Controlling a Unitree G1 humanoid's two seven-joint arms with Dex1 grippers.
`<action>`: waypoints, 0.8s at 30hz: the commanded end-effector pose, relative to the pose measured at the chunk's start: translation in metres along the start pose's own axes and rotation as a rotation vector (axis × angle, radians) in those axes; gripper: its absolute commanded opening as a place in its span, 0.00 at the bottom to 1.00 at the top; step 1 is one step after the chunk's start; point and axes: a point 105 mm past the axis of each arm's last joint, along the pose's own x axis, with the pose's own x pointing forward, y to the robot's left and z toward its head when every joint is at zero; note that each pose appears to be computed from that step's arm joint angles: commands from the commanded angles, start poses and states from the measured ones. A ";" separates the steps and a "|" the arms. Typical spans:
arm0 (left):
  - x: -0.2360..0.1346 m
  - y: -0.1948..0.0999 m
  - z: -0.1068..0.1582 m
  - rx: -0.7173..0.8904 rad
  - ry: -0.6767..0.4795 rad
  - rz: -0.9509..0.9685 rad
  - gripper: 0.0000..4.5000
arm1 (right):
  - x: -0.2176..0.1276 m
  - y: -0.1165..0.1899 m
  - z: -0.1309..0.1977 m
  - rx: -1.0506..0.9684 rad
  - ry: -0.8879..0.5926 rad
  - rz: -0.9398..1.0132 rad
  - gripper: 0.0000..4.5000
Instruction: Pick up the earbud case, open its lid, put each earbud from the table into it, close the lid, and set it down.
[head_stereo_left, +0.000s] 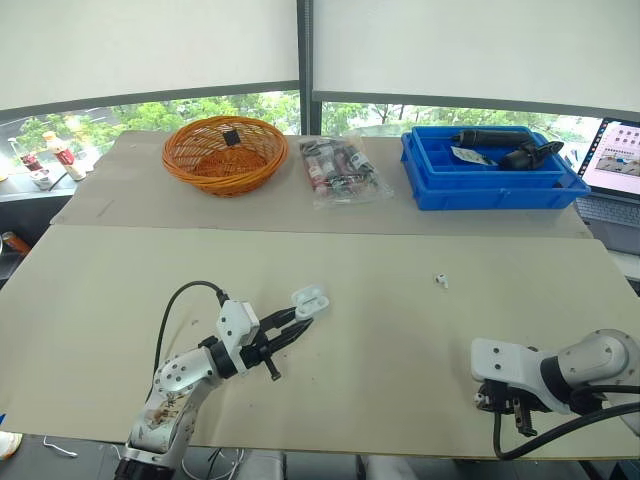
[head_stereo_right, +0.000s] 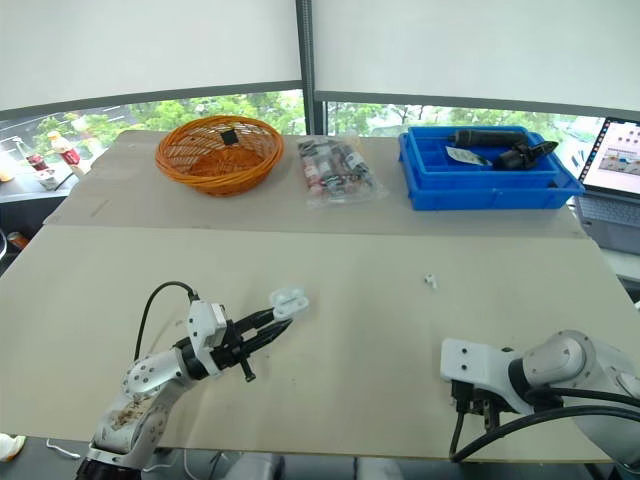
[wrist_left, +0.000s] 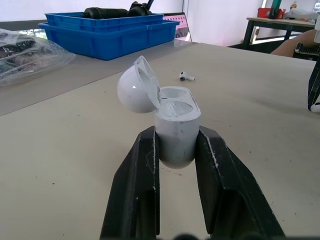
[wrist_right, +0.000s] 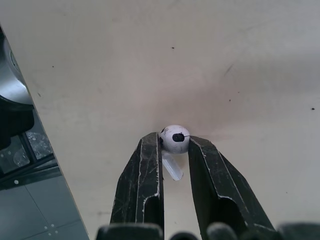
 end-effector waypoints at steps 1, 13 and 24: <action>0.003 -0.001 0.010 0.039 -0.034 -0.019 0.11 | -0.011 -0.007 0.008 0.005 -0.039 -0.041 0.08; 0.010 -0.004 0.014 0.032 -0.068 -0.037 0.11 | -0.037 -0.035 0.062 0.146 -0.443 -0.183 0.08; 0.047 0.003 0.044 -0.043 -0.186 0.002 0.11 | -0.075 -0.046 0.156 0.457 -1.149 -0.181 0.08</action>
